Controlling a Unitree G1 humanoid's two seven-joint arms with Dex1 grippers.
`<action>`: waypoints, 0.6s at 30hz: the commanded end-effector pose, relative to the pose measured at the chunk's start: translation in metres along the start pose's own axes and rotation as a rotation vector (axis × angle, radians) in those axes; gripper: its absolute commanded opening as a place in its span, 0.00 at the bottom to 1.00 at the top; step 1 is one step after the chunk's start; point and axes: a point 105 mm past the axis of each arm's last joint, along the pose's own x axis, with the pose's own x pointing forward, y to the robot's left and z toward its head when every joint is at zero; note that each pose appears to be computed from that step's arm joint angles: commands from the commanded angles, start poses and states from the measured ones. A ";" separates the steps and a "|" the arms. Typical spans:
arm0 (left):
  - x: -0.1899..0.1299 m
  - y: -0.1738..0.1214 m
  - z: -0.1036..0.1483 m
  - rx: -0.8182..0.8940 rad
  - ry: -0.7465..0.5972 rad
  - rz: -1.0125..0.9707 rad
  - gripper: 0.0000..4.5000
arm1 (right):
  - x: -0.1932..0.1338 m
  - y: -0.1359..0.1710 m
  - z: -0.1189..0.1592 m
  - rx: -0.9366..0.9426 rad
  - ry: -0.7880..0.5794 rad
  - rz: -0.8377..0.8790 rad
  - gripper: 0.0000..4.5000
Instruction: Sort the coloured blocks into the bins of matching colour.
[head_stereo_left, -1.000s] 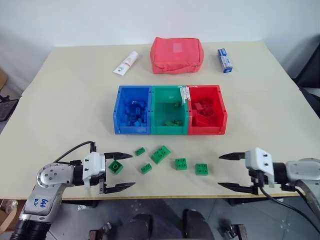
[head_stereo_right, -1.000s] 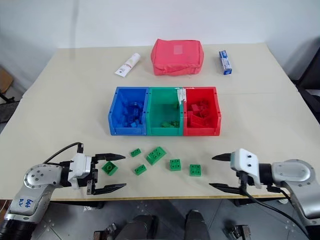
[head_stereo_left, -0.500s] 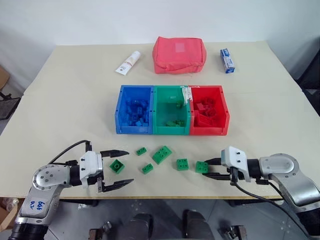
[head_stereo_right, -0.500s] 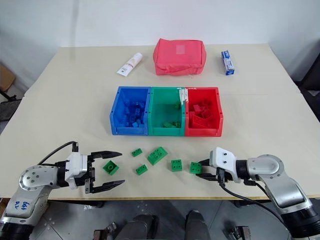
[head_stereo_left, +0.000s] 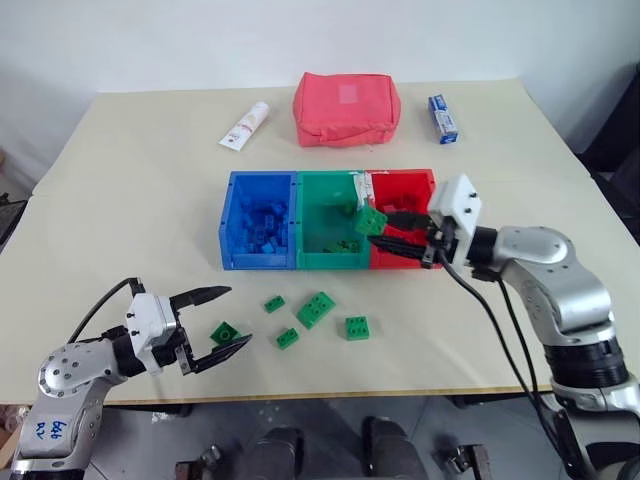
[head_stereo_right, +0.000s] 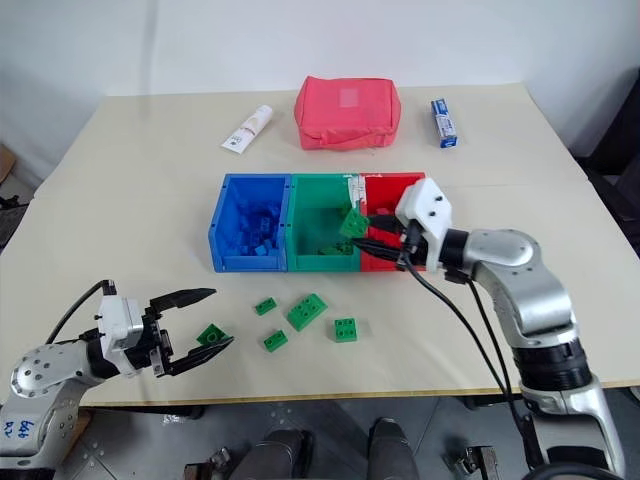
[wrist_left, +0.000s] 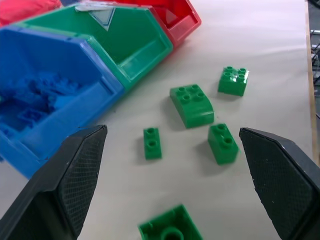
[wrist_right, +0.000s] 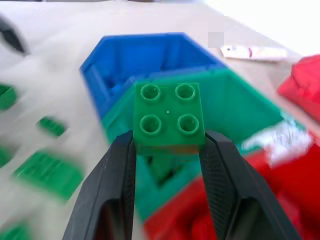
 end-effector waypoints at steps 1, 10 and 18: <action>-0.009 0.008 0.010 0.014 -0.020 0.052 1.00 | 0.020 -0.015 0.005 -0.026 0.012 -0.058 0.32; -0.007 0.002 0.010 -0.041 -0.030 -0.008 1.00 | 0.009 -0.008 0.002 -0.095 -0.009 0.037 0.99; 0.002 -0.003 -0.009 0.035 0.038 -0.189 1.00 | -0.100 0.035 -0.055 -0.131 0.128 0.253 1.00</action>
